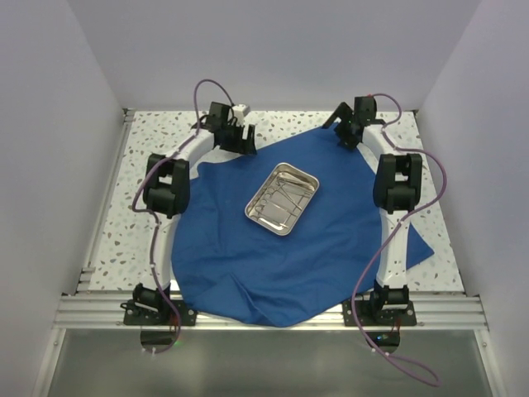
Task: Open and lay out the surgical kit
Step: Open the surgical kit at the center of the board.
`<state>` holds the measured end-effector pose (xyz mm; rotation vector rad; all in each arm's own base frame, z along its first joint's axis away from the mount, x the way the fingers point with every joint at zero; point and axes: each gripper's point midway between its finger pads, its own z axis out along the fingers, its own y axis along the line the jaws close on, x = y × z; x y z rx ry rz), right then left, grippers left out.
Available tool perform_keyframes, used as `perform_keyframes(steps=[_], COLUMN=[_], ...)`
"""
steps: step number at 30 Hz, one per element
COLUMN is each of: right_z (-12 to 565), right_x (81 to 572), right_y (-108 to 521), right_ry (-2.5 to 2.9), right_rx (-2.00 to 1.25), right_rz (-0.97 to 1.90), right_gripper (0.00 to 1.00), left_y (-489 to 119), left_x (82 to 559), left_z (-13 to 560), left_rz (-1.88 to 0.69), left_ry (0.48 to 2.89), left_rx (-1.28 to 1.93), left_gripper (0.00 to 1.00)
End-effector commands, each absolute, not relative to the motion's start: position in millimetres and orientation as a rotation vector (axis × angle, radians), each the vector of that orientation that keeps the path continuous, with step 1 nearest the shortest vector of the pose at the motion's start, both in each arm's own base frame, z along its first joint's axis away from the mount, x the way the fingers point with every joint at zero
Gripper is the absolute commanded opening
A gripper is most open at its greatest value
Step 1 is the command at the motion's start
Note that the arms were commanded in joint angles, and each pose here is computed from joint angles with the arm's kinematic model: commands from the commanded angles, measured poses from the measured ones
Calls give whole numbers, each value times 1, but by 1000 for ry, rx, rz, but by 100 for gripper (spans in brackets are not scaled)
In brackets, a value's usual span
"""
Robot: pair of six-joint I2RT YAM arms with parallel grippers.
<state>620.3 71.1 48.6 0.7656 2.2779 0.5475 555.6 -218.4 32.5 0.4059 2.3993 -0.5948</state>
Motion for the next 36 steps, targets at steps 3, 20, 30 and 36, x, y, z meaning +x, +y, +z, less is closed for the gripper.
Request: perform_keyframes(steps=[3,20,30,36], right_z=[19,20,42,63], right_x=[591,589,591,594], right_y=[53,57,59,71], right_ry=[2398,2397,2346,2256], right_rx=[820,815,789,767], right_rz=[449,494,523,644], right_gripper=[99,99,99,99], left_y=[-243,-237,-235,-254], left_x=[482,497,603,646], left_z=[-21,-45,3,47], left_rz=[-764,-409,-343,-576], left_ry=[2614,2670,2417,2184], left_rx=[573,503,282,171], left_gripper=[70,0,0,0])
